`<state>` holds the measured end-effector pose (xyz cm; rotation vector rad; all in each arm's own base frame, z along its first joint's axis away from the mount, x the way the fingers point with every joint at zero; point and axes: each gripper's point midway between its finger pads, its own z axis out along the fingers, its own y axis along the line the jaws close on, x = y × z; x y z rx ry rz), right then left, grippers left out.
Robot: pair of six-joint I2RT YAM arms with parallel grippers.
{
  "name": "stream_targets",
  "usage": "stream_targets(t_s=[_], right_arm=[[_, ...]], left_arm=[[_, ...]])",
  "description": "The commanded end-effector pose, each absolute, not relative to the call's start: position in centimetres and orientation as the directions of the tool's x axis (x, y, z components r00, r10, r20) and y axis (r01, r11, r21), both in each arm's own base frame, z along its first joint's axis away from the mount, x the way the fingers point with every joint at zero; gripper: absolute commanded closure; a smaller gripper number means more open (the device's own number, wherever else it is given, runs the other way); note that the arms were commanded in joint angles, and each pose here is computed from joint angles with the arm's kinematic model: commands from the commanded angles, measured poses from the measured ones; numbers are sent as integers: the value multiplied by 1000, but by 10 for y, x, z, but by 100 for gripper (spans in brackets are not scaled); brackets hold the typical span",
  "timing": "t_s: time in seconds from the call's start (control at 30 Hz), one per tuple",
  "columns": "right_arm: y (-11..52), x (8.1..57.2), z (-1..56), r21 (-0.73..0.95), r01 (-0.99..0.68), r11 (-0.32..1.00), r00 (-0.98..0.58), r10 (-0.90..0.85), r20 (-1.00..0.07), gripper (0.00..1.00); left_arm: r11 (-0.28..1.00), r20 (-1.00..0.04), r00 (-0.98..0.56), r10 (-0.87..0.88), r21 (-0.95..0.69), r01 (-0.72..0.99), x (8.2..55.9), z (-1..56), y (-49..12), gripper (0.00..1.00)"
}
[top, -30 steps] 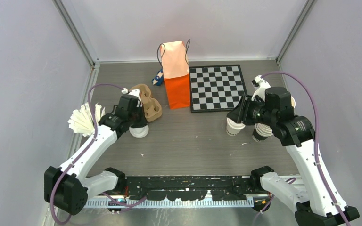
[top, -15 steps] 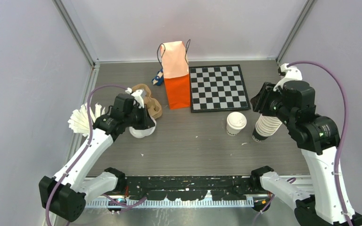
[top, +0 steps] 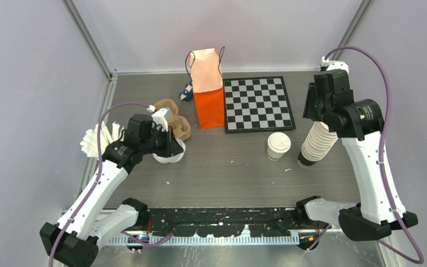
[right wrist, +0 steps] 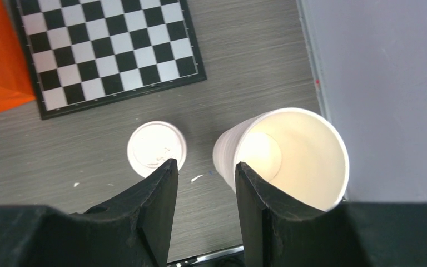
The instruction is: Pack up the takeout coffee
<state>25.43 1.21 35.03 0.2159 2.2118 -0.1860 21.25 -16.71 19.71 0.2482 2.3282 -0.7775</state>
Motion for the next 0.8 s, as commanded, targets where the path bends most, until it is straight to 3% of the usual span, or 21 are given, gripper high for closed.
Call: stream_targets(t_s=[0.0, 0.43, 0.77], right_arm=[[-10, 252, 369, -151, 293, 944, -591, 55, -805, 52], [-10, 268, 361, -149, 293, 944, -671, 92, -736, 51], [-12, 268, 343, -177, 294, 939, -716, 94, -692, 58]], left_arm=[[768, -664, -747, -20, -489, 413, 208, 214, -173, 100], [792, -706, -708, 1, -432, 432, 205, 215, -162, 100], [801, -716, -698, 30, -401, 446, 201, 208, -157, 100]])
